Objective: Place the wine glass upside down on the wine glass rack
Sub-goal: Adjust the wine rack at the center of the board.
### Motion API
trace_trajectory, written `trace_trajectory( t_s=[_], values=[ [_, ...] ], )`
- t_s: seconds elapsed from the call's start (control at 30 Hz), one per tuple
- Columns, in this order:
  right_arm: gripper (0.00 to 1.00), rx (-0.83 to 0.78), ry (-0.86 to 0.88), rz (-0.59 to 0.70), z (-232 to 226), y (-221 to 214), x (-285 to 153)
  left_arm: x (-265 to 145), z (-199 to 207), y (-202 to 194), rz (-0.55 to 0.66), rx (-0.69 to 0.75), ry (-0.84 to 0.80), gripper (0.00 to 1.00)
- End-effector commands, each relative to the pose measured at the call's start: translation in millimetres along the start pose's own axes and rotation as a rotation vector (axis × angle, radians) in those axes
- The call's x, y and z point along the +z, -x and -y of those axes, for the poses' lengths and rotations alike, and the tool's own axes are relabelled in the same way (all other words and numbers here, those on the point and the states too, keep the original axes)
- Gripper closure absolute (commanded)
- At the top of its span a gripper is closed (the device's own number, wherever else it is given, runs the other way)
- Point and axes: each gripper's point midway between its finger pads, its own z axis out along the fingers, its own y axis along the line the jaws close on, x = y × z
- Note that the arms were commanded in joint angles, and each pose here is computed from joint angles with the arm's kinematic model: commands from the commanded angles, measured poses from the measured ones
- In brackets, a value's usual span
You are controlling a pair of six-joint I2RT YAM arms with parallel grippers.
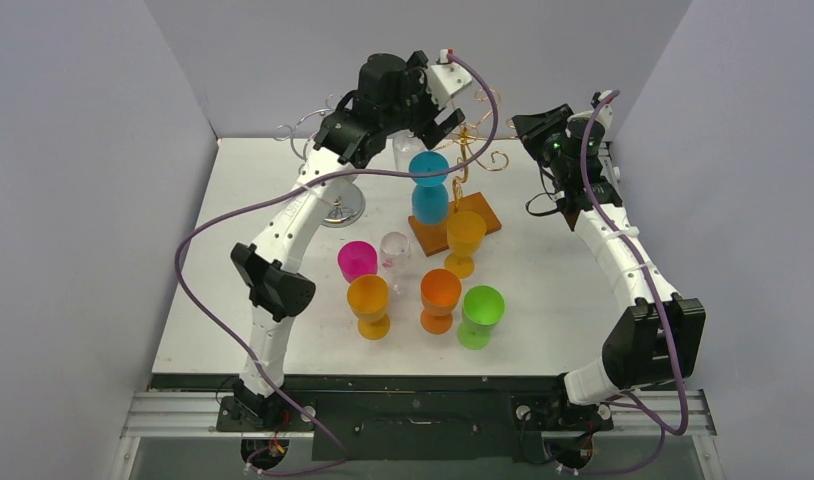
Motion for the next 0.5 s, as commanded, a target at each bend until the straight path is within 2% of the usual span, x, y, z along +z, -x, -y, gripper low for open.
trace_trajectory(
  t_s=[0.0,0.17,0.33,0.47],
  values=[
    [1.00,-0.083,-0.034,-0.014,8,-4,-3,-45,2,79,0.232,-0.069,-0.056,0.15],
    [1.00,-0.084,-0.043,-0.012,11,-5,-5,-30,38,56,0.140,-0.037,-0.156,0.15],
    [1.00,-0.086,-0.050,-0.012,15,-7,-8,-15,42,32,0.043,0.024,-0.120,0.17],
    [1.00,-0.086,-0.055,-0.016,18,-11,-10,-9,40,26,0.028,0.031,-0.100,0.19]
  ],
)
